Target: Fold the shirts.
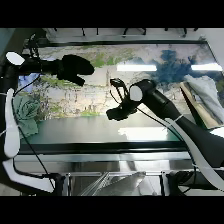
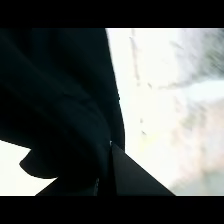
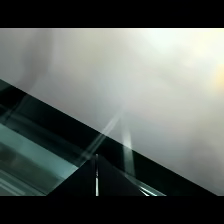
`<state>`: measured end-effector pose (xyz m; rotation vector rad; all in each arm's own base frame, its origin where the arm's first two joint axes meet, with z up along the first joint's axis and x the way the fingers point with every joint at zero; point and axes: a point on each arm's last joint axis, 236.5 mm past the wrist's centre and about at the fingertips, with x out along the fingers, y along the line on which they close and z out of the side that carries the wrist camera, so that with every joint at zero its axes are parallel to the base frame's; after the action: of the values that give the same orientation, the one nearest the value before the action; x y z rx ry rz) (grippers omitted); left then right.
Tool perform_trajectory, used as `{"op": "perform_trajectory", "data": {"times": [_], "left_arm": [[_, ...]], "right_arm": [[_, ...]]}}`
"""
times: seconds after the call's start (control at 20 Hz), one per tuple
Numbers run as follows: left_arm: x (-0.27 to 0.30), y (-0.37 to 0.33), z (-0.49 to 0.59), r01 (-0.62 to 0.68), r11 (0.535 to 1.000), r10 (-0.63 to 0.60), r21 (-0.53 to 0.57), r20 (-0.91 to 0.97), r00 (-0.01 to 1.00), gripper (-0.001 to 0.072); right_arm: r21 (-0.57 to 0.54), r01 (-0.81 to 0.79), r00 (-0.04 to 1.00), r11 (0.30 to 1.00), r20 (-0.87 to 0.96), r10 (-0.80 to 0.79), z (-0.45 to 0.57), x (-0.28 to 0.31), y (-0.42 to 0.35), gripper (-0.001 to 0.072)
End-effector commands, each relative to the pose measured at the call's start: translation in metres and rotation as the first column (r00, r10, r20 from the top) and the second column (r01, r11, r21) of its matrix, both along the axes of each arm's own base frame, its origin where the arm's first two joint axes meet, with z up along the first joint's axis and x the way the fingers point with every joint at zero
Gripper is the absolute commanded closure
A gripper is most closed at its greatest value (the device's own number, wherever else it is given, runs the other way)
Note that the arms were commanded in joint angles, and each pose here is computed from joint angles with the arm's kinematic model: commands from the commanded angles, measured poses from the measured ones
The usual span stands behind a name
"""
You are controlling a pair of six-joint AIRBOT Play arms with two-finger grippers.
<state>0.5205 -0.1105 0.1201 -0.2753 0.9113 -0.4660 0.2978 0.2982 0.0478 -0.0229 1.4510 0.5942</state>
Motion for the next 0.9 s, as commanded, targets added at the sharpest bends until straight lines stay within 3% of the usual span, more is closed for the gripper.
{"op": "perform_trajectory", "data": {"times": [0.0, 0.2, 0.45, 0.6, 0.8, 0.85], "left_arm": [[-0.107, -0.071, 0.029, 0.108, 0.993, -0.112, -0.052, -0.073, 0.991, 0.0691], [-0.225, -0.175, 0.017, 0.208, 0.963, -0.232, -0.169, -0.137, 0.963, 0.0691], [-0.32, -0.296, -0.032, 0.337, 0.905, -0.382, -0.26, -0.148, 0.912, 0.0691], [-0.344, -0.336, -0.077, 0.401, 0.891, -0.446, -0.213, -0.243, 0.862, 0.069], [-0.333, -0.361, -0.079, 0.448, 0.873, -0.486, -0.191, -0.282, 0.827, 0.0685], [-0.33, -0.358, -0.075, 0.464, 0.867, -0.498, -0.182, -0.303, 0.813, 0.0394]], "right_arm": [[-0.09, -0.003, 1.0, 0.996, 0.003, 0.003, 0.024, -0.003, -0.063, 0.0691], [-0.066, 0.159, 0.972, 0.985, 0.183, -0.145, 0.072, 0.005, -0.143, 0.0692], [-0.075, 0.327, 0.931, 0.942, 0.2, -0.307, 0.053, -0.032, -0.218, 0.0691], [-0.092, 0.384, 0.916, 0.919, 0.165, -0.366, 0.032, -0.046, -0.237, 0.0691], [-0.086, 0.387, 0.915, 0.918, 0.16, -0.371, 0.029, -0.045, -0.235, 0.0691], [-0.082, 0.39, 0.913, 0.917, 0.166, -0.373, 0.029, -0.042, -0.235, 0.0691]]}}
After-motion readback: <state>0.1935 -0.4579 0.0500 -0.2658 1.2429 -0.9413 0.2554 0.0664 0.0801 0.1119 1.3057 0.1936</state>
